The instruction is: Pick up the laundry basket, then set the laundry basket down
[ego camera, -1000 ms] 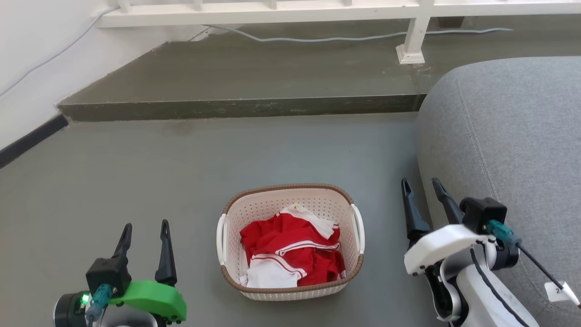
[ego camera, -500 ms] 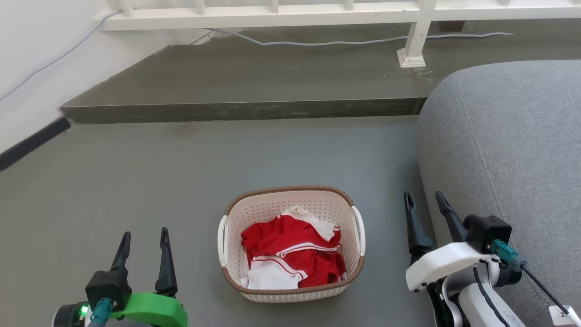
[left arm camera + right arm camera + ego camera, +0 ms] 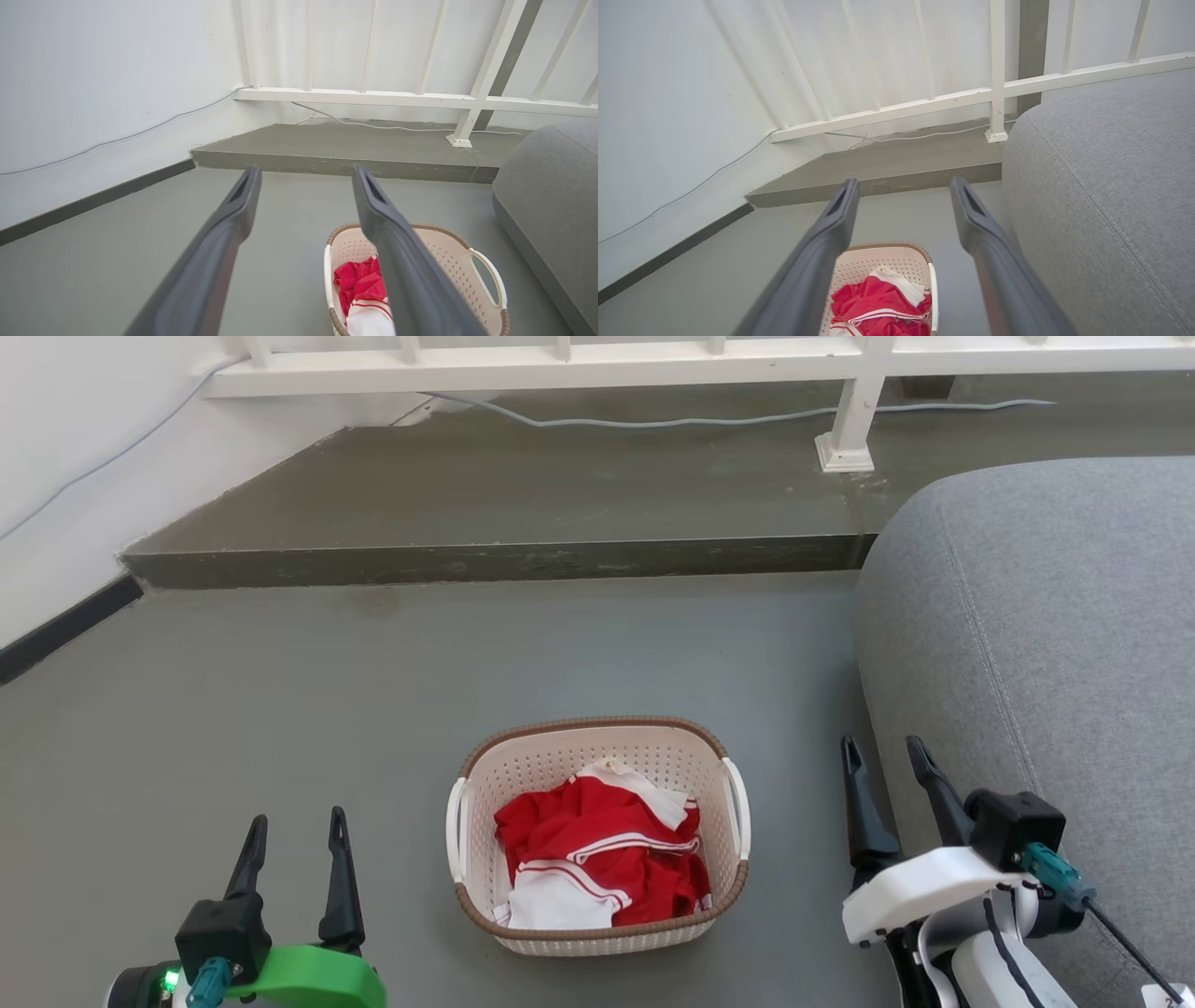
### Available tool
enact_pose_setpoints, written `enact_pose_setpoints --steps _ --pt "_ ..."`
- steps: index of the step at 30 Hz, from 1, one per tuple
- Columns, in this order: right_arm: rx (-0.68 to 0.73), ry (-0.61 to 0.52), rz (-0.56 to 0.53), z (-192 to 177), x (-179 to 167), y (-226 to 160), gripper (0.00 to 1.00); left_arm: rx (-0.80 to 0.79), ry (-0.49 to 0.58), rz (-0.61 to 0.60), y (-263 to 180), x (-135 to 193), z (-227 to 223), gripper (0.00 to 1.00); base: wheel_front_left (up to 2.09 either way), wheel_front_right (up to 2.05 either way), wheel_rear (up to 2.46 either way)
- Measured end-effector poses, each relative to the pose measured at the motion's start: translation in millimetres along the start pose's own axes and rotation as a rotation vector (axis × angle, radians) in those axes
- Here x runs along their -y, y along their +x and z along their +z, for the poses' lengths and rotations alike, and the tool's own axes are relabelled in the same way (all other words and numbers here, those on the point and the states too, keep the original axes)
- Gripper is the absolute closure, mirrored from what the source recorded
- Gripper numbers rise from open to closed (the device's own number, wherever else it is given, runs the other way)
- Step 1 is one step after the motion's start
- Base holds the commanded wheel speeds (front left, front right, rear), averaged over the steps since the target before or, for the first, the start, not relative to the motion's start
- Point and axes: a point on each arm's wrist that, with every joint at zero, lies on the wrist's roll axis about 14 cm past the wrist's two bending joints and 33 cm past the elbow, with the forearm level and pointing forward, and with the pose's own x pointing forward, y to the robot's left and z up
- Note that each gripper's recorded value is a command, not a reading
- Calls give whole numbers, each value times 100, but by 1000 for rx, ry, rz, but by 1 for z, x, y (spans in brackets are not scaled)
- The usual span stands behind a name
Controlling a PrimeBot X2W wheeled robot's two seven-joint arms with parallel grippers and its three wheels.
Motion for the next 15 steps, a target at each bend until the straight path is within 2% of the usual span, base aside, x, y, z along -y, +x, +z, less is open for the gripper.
enact_pose_setpoints --steps 14,15 --pt "4 -11 -7 0 2 -3 0 10 22 13 -2 -4 2 0 0 0 0" --pt "7 -11 -6 1 1 -3 100 13 21 13 -2 -4 3 100 0 0 0"
